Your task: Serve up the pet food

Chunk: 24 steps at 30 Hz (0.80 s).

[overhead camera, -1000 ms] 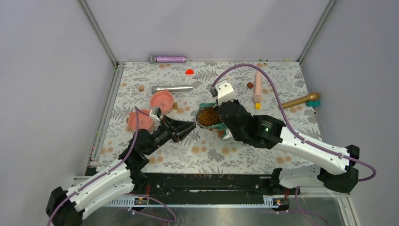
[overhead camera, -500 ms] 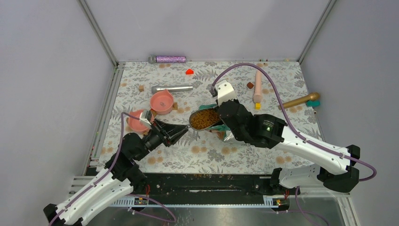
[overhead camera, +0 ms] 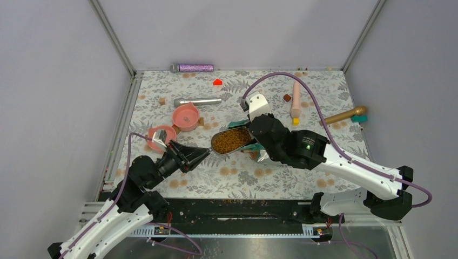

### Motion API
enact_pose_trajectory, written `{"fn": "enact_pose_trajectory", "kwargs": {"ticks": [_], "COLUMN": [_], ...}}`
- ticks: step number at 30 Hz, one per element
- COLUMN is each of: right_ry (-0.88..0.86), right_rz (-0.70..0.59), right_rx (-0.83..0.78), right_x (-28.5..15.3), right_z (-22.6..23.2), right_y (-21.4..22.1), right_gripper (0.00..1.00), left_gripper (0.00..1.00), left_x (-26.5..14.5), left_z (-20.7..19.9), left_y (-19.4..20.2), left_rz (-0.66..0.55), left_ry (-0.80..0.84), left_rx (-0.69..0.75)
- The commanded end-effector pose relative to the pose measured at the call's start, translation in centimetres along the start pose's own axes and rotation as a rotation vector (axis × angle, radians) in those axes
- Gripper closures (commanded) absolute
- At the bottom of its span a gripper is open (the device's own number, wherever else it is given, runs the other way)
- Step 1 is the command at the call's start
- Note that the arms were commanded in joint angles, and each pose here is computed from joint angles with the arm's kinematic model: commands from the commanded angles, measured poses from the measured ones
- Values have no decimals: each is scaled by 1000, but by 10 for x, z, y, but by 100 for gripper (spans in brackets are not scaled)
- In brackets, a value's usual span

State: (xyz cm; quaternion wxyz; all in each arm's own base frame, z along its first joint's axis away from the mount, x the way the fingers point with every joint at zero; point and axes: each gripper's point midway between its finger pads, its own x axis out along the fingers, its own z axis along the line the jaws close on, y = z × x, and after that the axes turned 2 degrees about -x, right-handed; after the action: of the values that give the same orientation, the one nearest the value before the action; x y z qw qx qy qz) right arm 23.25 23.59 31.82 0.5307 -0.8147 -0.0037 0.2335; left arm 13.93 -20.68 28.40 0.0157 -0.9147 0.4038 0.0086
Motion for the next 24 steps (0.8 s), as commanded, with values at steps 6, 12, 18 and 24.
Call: {"fn": "enact_pose_trajectory", "kwargs": {"ticks": [6, 12, 18, 24], "right_ry": [94, 84, 119, 165], "right_rz": [-210, -233, -239, -260], "right_rx": [209, 250, 280, 318], "right_x": [-30, -34, -36, -38], "right_z": [-43, -45, -52, -62], "right_y": [-69, -73, -74, -74], "right_gripper": [100, 100, 100, 100], "left_gripper": [100, 100, 100, 100], "left_x": [-19, -36, -47, -69], "left_z": [-32, -41, -47, -59], "left_y": [-3, -6, -7, -22], "left_rz": [-25, -50, -57, -153], "left_ry": [138, 157, 173, 181], "left_rx": [22, 30, 30, 53]}}
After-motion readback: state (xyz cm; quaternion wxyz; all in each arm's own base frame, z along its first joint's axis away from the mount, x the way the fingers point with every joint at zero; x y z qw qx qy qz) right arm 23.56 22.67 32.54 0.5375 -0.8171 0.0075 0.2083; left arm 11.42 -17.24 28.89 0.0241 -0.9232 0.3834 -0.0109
